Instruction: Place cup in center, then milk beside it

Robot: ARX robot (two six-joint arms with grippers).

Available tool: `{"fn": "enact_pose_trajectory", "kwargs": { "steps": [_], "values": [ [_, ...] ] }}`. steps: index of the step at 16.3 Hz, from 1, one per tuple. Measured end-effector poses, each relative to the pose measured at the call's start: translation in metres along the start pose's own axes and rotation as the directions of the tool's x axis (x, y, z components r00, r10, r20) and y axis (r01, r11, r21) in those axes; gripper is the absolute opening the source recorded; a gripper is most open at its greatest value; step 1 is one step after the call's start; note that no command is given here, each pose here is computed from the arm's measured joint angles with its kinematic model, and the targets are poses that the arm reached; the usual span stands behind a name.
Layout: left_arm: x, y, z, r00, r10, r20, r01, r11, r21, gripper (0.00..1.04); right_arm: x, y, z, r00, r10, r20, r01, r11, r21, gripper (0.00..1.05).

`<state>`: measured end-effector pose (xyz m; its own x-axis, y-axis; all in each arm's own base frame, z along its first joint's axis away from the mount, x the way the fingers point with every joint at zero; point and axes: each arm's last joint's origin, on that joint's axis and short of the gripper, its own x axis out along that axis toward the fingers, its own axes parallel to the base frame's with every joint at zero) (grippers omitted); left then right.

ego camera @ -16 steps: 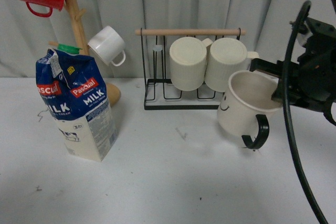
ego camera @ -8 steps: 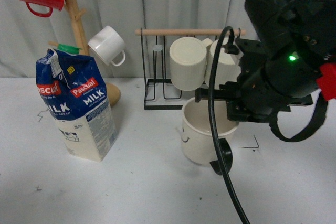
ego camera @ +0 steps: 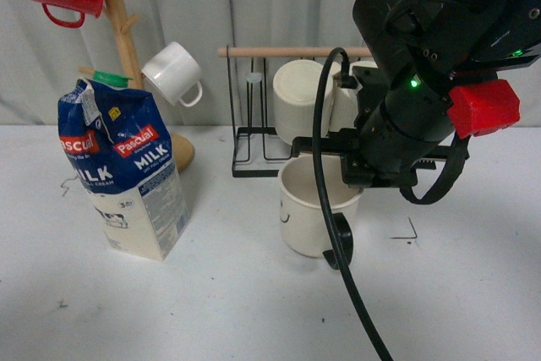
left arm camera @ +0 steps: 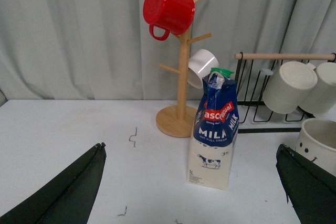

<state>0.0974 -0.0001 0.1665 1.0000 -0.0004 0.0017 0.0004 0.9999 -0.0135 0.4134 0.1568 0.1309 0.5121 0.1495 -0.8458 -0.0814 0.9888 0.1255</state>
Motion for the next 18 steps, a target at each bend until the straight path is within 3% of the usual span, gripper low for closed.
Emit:
{"fn": "enact_pose_trajectory", "kwargs": {
  "steps": [2,18],
  "values": [
    [0.0000,0.0000,0.0000,1.000,0.000,0.000,0.000,1.000,0.000,0.98,0.0012,-0.0113,-0.0067,1.000,-0.021,0.005,0.021,0.999,0.024,0.03],
    [0.0000,0.0000,0.0000,1.000,0.000,0.000,0.000,1.000,0.000,0.98,0.0033,-0.0162,-0.0116,0.998,-0.049,0.031,0.046,0.996,0.073,0.03]
  ]
}}
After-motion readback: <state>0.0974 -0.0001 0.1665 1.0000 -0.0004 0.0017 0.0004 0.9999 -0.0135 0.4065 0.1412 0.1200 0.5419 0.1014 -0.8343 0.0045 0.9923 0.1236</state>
